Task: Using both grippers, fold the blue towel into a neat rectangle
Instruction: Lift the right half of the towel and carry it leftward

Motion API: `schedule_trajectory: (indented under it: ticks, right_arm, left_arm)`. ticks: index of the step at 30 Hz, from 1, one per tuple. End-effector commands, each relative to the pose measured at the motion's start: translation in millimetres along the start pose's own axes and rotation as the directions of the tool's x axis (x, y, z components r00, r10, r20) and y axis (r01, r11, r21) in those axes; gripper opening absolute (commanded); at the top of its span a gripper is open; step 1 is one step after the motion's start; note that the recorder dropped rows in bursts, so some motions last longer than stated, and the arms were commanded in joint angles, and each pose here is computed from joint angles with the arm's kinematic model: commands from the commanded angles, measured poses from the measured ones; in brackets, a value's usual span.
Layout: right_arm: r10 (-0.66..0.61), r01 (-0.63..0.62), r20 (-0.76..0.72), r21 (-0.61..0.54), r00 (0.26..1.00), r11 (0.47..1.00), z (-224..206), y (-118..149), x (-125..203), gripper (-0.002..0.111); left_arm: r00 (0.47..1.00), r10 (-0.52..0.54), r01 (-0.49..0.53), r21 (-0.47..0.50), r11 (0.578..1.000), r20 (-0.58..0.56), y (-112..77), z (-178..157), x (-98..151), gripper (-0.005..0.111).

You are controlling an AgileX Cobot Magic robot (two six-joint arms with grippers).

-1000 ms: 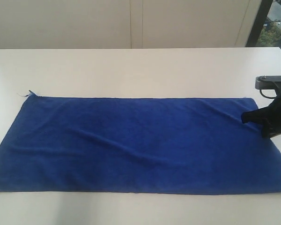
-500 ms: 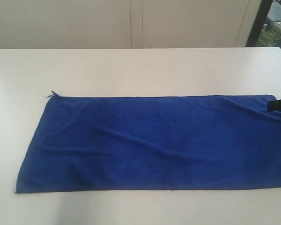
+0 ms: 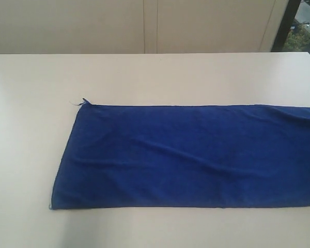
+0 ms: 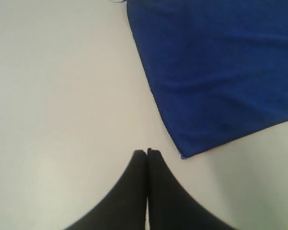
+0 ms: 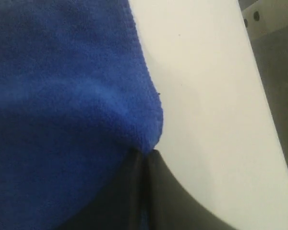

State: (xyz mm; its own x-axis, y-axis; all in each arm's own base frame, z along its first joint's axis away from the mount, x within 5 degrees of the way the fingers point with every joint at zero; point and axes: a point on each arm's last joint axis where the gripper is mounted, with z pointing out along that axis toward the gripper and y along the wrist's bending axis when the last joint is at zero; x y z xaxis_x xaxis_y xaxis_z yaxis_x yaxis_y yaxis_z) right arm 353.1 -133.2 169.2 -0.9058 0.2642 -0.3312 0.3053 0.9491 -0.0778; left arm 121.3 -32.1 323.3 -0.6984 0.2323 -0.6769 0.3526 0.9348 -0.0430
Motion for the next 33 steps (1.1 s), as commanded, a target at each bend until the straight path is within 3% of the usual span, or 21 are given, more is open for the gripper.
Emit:
schedule_trajectory:
  ticks: [1,8,14,20,33]
  right_arm:
    - [-0.028,0.029,0.035,-0.034,0.999,0.999,-38,23,-10,0.0]
    - [-0.218,0.24,0.189,-0.102,0.958,0.965,-134,98,-5,0.0]
    - [-0.336,0.388,0.284,-0.151,0.898,0.909,-188,145,13,0.0]
    - [-0.39,0.479,0.351,-0.216,0.851,0.851,-213,185,24,0.0]
    - [-0.449,0.592,0.435,-0.284,0.78,0.754,-251,237,35,0.0]
  left_arm:
    - [1.0,-0.001,0.001,0.008,1.0,-0.003,-1.5,0,3,0.0]
    - [1.0,-0.001,0.001,0.008,1.0,-0.003,-1.5,0,3,0.0]
    - [1.0,-0.001,0.001,0.008,1.0,-0.003,-1.5,0,3,0.0]
    - [1.0,-0.001,0.001,0.008,1.0,-0.003,-1.5,0,3,0.0]
    - [1.0,-0.001,0.001,0.008,1.0,-0.003,-1.5,0,3,0.0]
